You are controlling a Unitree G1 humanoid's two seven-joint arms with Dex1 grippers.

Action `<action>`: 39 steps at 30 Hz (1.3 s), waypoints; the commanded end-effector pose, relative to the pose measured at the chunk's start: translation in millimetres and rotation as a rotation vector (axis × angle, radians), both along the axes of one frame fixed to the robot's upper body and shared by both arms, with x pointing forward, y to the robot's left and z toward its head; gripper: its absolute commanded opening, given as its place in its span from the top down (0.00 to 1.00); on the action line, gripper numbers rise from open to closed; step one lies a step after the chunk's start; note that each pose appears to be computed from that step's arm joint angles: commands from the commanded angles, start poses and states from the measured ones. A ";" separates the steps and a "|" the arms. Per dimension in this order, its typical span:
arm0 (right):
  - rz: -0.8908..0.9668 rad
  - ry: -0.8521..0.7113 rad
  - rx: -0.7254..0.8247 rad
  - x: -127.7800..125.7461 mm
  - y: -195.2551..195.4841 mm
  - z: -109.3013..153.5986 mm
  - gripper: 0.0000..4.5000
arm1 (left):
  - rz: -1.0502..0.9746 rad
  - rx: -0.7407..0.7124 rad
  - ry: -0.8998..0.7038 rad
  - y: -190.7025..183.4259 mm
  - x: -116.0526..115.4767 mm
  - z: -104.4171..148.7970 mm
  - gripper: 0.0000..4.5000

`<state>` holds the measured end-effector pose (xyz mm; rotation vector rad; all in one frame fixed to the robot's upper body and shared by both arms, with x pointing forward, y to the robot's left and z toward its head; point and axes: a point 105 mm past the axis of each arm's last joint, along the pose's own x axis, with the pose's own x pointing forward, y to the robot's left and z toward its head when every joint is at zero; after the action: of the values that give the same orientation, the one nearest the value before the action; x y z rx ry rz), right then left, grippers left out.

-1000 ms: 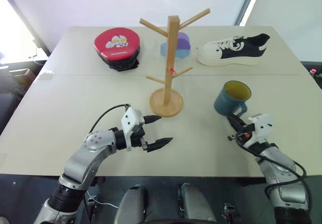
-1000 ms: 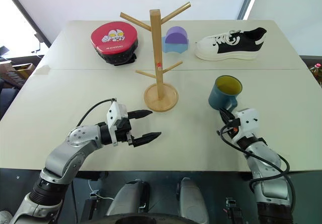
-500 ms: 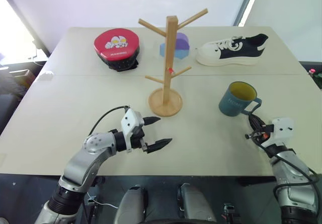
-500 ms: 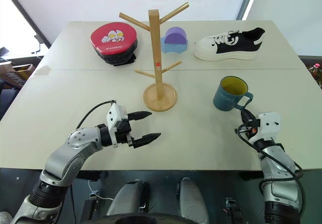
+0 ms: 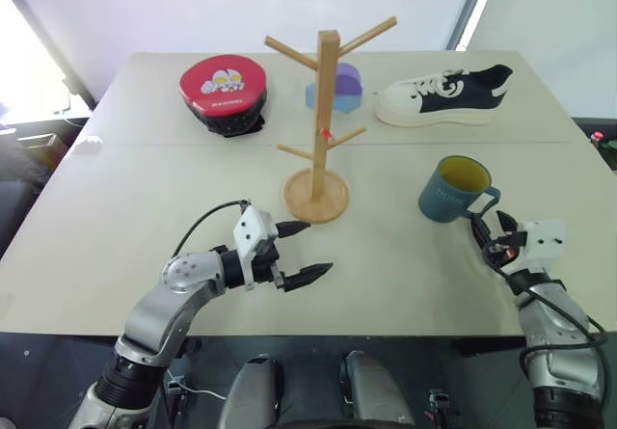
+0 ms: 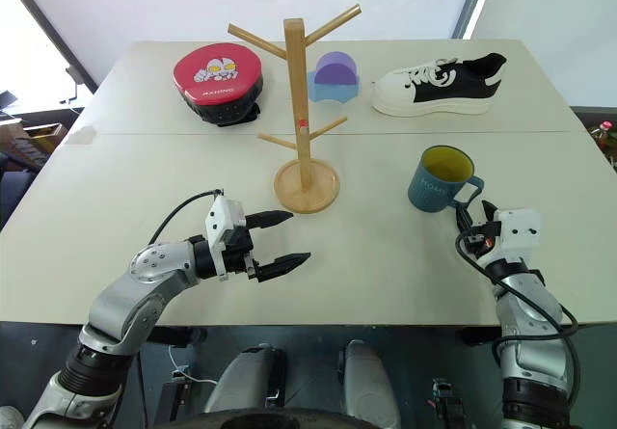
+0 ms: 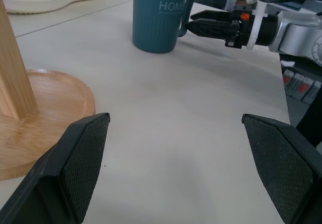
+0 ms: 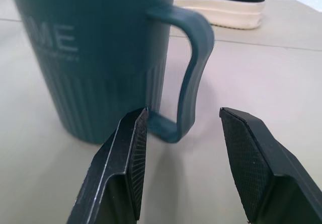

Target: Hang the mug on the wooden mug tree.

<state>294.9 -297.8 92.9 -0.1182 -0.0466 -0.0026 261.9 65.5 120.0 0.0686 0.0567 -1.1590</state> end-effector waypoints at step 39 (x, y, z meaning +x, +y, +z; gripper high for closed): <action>0.652 -0.328 -0.653 4.5 187.2 132.5 0.99 | 0.199 0.019 -0.115 75.5 24.9 26.8 0.00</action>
<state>300.4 -115.2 222.2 -0.7424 -0.4092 0.6518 285.6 136.1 130.1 0.1301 0.0378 -0.9599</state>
